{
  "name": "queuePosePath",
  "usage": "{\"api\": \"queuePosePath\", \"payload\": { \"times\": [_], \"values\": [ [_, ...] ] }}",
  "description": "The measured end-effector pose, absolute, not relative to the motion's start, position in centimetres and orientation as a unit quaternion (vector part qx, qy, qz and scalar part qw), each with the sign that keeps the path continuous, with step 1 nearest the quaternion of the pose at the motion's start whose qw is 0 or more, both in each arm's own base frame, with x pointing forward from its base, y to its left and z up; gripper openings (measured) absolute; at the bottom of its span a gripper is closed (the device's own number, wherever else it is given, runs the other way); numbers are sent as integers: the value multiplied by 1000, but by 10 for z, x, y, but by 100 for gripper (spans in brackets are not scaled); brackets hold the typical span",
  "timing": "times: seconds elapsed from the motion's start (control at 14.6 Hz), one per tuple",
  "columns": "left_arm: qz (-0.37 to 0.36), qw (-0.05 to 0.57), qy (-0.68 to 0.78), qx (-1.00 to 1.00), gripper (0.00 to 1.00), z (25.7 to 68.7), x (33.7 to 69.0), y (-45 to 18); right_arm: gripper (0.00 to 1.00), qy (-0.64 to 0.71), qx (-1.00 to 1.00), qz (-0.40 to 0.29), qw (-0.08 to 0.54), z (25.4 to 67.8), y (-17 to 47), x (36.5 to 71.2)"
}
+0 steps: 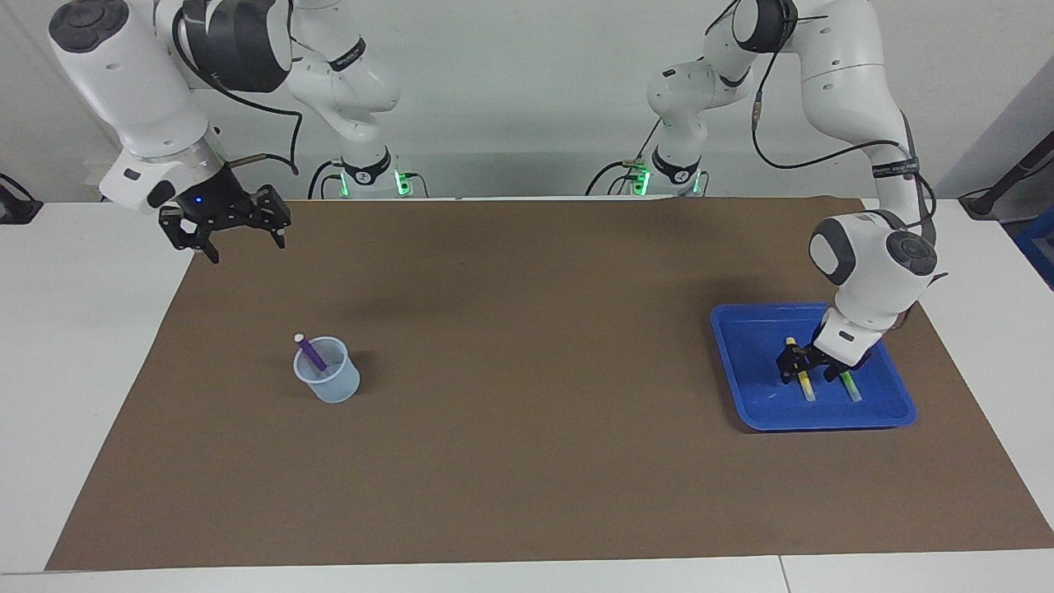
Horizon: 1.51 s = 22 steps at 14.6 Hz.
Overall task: Transfer and insert pens with both arms
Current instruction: 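Lower the left gripper onto the yellow pen while the right gripper withdraws, then lift the yellow pen with the left gripper while the right gripper approaches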
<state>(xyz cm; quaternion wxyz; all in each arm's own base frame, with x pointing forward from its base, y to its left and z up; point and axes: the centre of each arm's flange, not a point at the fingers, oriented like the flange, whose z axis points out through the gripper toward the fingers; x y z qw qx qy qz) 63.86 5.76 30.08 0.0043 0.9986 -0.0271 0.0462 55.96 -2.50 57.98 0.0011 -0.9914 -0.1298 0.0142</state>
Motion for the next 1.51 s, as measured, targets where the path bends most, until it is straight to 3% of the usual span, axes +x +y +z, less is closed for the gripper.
{"api": "queuePosePath", "payload": {
  "times": [0.07, 0.14, 0.21, 0.34, 0.41, 0.69, 1.1, 1.51],
  "values": [
    [44, 5, -27, 999, 84, 297, 636, 57, 100, -129, -992, 16, 1, 579, -25, 559],
    [43, 5, -28, 999, 73, 296, 635, 57, 100, -129, -992, 18, 2, 577, -25, 558],
    [44, 5, -28, 999, 73, 296, 635, 57, 100, -129, -991, 21, 2, 574, -24, 556],
    [47, 5, -29, 998, 58, 299, 636, 55, 100, -128, -991, 26, 2, 571, -24, 553],
    [46, 5, -29, 998, 57, 299, 635, 55, 100, -128, -991, 26, 2, 570, -24, 551],
    [48, 6, -36, 998, 17, 302, 636, 46, 100, -128, -991, 28, 1, 569, -23, 549],
    [40, 6, -34, 999, 17, 304, 636, 49, 100, -128, -991, 28, 1, 569, -23, 549],
    [25, 7, -8, 1000, 17, 336, 650, 45, 100, -154, -988, 32, 2, 560, -25, 543]
  ]
}}
